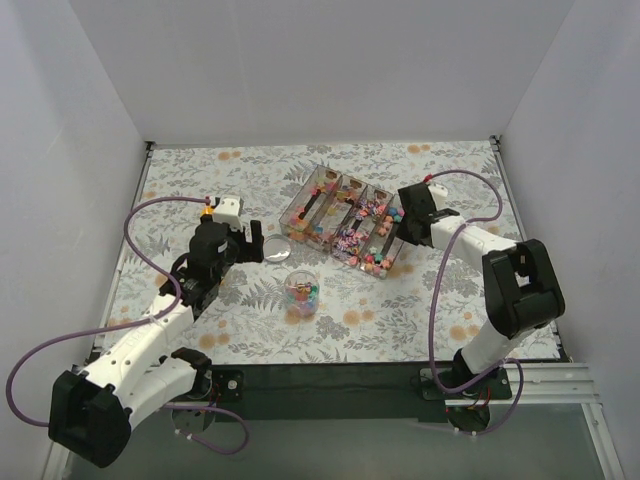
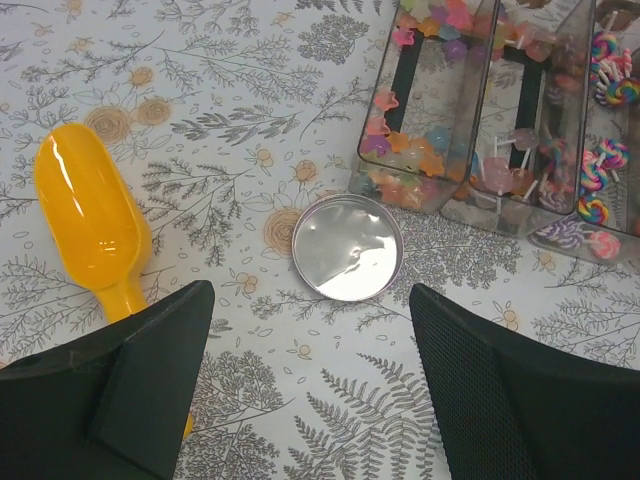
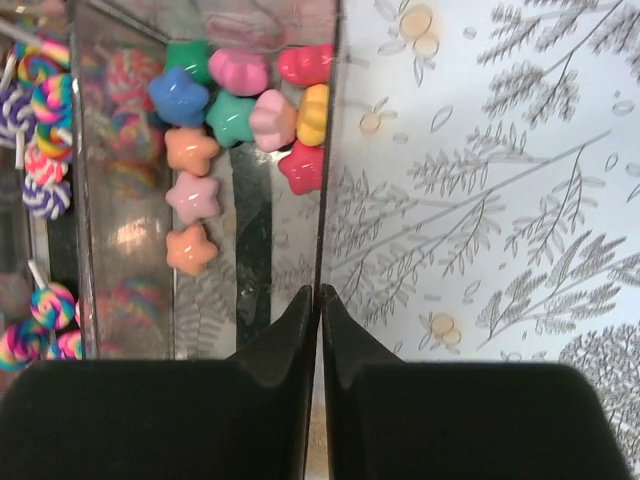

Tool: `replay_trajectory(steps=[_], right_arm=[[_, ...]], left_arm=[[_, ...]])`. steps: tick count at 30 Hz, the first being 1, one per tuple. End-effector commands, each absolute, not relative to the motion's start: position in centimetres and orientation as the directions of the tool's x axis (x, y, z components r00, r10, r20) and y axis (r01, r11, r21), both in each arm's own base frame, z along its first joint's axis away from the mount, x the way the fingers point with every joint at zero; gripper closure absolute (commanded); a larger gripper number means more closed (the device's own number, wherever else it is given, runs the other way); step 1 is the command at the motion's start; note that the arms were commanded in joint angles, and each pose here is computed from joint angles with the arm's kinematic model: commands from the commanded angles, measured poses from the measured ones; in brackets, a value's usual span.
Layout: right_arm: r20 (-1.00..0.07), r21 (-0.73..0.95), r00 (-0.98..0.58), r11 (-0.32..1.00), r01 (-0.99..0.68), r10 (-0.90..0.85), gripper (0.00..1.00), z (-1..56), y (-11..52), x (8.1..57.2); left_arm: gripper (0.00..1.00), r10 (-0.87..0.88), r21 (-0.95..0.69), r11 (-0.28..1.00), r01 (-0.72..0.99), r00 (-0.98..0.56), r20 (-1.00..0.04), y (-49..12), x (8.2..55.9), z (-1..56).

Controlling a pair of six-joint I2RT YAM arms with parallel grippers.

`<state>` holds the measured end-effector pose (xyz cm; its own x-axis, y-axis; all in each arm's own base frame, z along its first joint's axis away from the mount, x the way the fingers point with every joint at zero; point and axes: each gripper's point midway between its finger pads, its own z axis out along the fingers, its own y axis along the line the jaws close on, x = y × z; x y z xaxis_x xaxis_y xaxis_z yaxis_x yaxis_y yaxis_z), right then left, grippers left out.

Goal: Pack the candies
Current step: Move the storage box to the center of the board.

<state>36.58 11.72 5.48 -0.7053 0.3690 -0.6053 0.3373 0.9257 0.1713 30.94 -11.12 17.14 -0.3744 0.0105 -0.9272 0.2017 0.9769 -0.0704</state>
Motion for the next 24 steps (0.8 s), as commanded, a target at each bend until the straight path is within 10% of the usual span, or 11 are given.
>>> replay_trajectory(steps=[1,14,24], right_arm=[[-0.654,0.159,-0.665,0.925,0.346,0.361,0.91,7.2,10.1,40.0],[-0.725,-0.044,-0.66,0.943,0.33,0.197,0.95,8.9,-3.0,51.0],[-0.657,-0.143,-0.705,0.874,0.464,0.267,0.9,7.7,-11.6,46.8]], left_arm=[[0.22,0.035,-0.054,0.974,0.221,-0.379,-0.925,-11.5,30.9,16.6],[0.22,0.087,-0.038,0.966,0.255,-0.459,-0.884,-12.5,31.1,13.6],[0.22,0.102,-0.037,0.965,0.261,-0.499,-0.861,-12.9,31.5,12.4]])
